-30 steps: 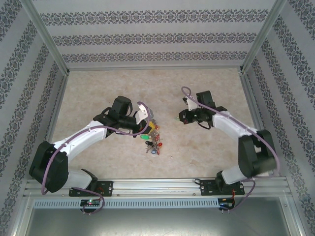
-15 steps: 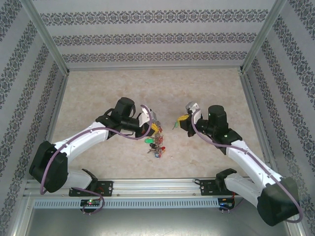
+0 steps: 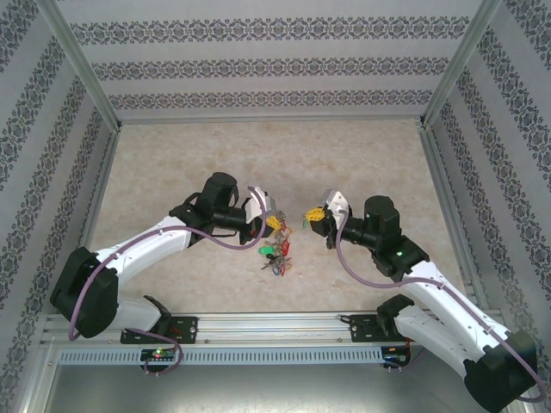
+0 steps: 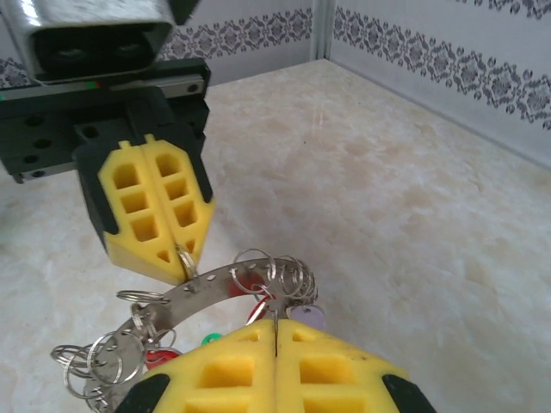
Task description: Put the keys on the keyring
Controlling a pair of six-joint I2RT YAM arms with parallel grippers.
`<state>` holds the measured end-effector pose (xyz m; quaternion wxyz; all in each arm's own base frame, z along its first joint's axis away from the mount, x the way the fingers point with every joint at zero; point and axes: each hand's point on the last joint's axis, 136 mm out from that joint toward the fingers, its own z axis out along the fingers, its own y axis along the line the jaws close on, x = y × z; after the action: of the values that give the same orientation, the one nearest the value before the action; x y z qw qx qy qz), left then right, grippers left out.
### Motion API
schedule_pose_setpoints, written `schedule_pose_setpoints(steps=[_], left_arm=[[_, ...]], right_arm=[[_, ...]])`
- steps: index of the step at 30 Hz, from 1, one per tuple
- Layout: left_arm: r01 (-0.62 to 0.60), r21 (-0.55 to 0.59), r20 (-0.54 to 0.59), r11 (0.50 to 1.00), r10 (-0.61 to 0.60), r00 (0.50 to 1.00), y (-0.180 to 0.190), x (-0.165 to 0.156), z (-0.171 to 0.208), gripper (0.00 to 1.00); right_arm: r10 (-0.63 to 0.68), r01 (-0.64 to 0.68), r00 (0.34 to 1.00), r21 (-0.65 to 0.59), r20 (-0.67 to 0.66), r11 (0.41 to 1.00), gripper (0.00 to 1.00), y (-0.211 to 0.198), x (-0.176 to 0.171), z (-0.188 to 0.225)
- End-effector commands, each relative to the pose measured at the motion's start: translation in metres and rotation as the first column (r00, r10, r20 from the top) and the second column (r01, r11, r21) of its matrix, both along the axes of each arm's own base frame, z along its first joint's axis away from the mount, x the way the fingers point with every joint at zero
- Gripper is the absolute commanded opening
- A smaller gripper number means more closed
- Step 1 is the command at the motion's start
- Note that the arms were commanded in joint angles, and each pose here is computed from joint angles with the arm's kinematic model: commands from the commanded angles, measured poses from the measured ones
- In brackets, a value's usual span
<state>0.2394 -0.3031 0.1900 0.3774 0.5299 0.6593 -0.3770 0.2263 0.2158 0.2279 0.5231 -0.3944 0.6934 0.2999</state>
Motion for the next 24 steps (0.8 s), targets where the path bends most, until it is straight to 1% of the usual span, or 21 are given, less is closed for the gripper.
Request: schedule_pose_setpoints(steps=[1,11,24], left_arm=[[0.022,-0.069,0.091,0.997,-0.016,0.996,-0.005,-0.002,0.027,0.00],[-0.010,-0.063,0.100,0.998,0.016,0.995,-0.003,0.003,0.026,0.00],[-0.055,-0.056,0.122,0.997,0.061,0.991,-0.002,0.012,0.026,0.00]], right_arm=[[0.013,-0.011,0.998,-0.031,0.055,0.999,0.00,-0.001,-0.005,-0.002],[0.044,-0.042,0.997,-0.027,0.059,0.999,0.00,0.005,-0.009,0.009],[0.064,-0.060,0.996,-0.055,0.059,0.997,0.00,0.006,-0.012,0.010]])
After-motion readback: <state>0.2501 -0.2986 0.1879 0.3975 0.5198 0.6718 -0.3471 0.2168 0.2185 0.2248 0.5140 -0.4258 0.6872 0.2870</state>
